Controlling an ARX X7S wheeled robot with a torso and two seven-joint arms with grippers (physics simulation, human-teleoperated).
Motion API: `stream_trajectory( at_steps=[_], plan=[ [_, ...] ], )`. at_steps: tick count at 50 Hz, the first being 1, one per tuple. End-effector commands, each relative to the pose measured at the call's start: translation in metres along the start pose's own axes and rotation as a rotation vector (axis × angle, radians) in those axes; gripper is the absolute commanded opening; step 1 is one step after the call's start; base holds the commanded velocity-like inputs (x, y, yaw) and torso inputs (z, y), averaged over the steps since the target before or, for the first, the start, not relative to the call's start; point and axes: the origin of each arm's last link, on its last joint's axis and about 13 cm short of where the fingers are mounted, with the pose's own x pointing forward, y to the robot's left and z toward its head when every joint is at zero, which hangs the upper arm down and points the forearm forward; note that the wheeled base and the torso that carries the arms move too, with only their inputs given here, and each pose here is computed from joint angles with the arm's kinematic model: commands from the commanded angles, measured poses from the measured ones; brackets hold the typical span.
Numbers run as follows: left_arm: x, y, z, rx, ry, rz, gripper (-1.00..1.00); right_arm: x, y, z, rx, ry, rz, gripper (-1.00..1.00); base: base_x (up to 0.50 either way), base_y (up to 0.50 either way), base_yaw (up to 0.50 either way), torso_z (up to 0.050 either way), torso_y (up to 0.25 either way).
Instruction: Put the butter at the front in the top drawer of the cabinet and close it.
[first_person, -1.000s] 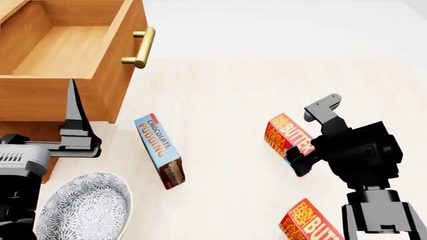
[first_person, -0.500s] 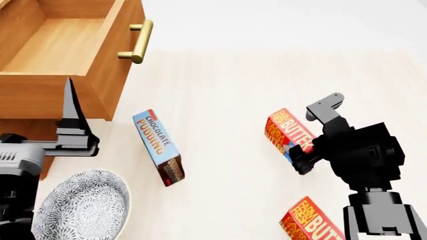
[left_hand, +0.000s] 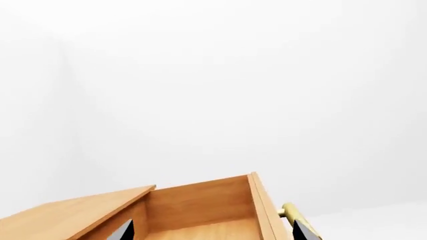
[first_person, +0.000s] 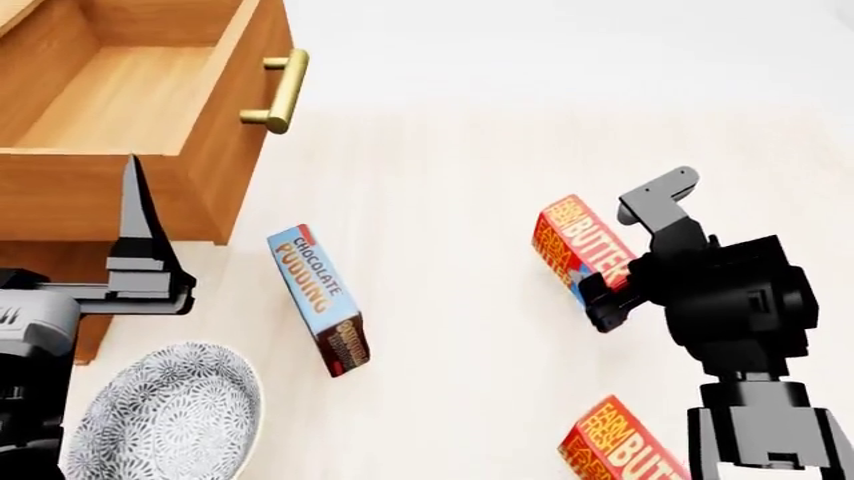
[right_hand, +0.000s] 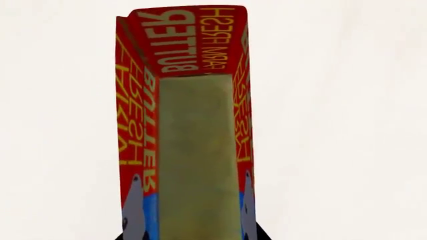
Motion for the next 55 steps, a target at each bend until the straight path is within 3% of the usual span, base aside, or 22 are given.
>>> stream_trajectory(
  at_steps=[1, 18, 32, 44, 52, 53, 54, 55],
  plan=[
    [-0.002, -0.001, -0.001, -0.006, 0.001, -0.005, 1.0, -0.012, -0.003, 0.019, -0.03, -0.103, -0.018, -1.0, 0.0, 0.0, 0.0, -0.014, 0.25],
    [-0.004, -0.002, -0.001, -0.007, -0.001, -0.006, 1.0, -0.029, -0.002, 0.04, -0.047, -0.205, -0.036, -1.0, 0.0, 0.0, 0.0, -0.016, 0.25],
    [-0.007, -0.002, -0.001, 0.001, 0.002, -0.011, 1.0, -0.063, 0.016, 0.064, -0.105, -0.349, -0.074, -1.0, 0.0, 0.0, 0.0, -0.014, 0.207],
    [-0.016, -0.014, -0.01, 0.113, 0.03, -0.106, 1.0, -0.094, 0.031, 0.072, -0.323, -0.501, -0.209, -1.0, 0.0, 0.0, 0.0, 0.0, 0.0],
    [-0.037, -0.032, -0.015, 0.289, 0.049, -0.278, 1.0, -0.114, 0.041, 0.079, -0.516, -0.578, -0.418, -1.0, 0.0, 0.0, 0.0, 0.0, 0.002],
    [-0.017, -0.038, 0.018, 0.245, -0.071, -0.335, 1.0, -0.116, 0.042, 0.079, -0.554, -0.566, -0.457, -1.0, 0.0, 0.0, 0.0, 0.0, 0.0],
    [-0.003, -0.04, 0.041, 0.245, -0.126, -0.269, 1.0, -0.118, 0.043, 0.08, -0.578, -0.562, -0.488, -1.0, 0.0, 0.0, 0.0, 0.0, 0.0],
    [0.014, -0.058, 0.052, 0.181, -0.116, -0.32, 1.0, -0.121, 0.044, 0.081, -0.59, -0.558, -0.517, -1.0, 0.0, 0.0, 0.0, 0.0, 0.0]
  ],
)
